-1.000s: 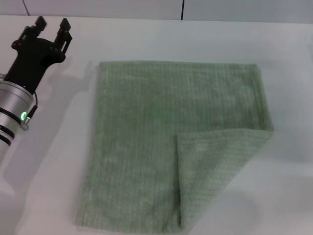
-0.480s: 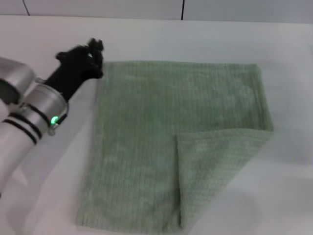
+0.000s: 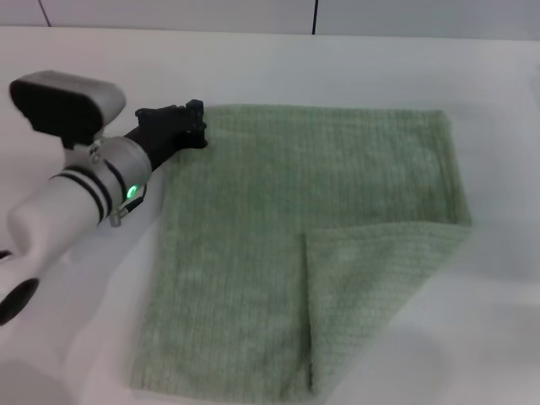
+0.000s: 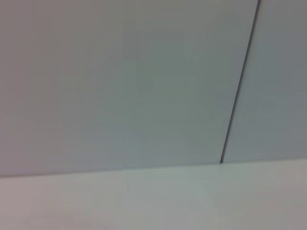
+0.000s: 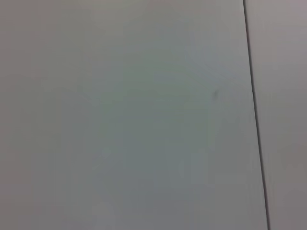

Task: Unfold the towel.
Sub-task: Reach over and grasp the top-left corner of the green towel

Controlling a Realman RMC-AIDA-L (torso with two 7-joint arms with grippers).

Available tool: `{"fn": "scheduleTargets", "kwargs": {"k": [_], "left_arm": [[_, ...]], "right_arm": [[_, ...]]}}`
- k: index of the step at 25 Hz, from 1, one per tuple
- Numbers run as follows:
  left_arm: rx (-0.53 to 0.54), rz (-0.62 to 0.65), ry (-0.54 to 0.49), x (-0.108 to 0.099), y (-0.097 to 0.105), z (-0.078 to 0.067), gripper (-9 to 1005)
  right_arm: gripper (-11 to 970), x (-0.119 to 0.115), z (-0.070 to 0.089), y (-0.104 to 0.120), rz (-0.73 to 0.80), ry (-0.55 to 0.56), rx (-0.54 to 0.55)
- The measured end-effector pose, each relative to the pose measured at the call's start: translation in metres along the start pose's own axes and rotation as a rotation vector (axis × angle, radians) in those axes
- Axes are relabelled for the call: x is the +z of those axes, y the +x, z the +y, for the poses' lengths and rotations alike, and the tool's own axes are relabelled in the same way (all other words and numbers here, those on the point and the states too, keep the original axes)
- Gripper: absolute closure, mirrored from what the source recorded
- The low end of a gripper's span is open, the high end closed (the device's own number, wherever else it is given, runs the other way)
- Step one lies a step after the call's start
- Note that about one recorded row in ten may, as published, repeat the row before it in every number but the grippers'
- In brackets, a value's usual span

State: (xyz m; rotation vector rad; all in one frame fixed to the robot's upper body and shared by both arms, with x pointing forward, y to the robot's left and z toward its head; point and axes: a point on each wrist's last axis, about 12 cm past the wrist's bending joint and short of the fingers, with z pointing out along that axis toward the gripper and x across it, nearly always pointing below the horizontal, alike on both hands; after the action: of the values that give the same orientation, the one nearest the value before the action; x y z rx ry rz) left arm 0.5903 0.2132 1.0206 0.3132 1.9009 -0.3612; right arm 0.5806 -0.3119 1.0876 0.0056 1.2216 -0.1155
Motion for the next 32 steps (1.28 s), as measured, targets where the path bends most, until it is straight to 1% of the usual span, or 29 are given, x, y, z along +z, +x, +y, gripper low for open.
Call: {"fn": "scheduleTargets", "kwargs": {"k": [1,6,18,23,25,27,30,31,32], "left_arm": [[0.008,0.027,-0.010,0.003,0.000,0.000,998],[0.016,0.081,-0.034,0.008,0.001,0.001,998],[0.018,0.094,-0.041,0.008,0.001,0.002,998],[0.021,0.103,-0.046,0.008,0.002,0.003,998],[0.032,0.117,-0.049,0.010,0.002,0.002,998],[0.036,0.121,-0.050,0.011,0.001,0.002,998],[0.041,0.134,-0.054,0.013,0.000,0.001,998],[0.042,0.136,-0.055,0.013,0.000,0.001,998],[0.042,0.136,-0.055,0.013,0.000,0.001,998]], "right_arm": [[174,0.001,0.001,0.000,-0.001,-0.003,0.000],[174,0.002,0.001,-0.001,-0.003,-0.006,-0.001],[175,0.004,0.002,-0.002,-0.006,-0.010,0.001],[175,0.006,0.007,-0.003,-0.009,-0.032,0.006],[176,0.007,0.011,-0.002,0.000,-0.053,0.011],[176,0.011,0.019,-0.001,0.018,-0.090,0.014],[176,0.018,0.035,-0.001,0.061,-0.168,0.034],[176,0.023,0.048,-0.003,0.102,-0.238,0.071],[176,0.023,0.048,-0.003,0.102,-0.238,0.071]]}}
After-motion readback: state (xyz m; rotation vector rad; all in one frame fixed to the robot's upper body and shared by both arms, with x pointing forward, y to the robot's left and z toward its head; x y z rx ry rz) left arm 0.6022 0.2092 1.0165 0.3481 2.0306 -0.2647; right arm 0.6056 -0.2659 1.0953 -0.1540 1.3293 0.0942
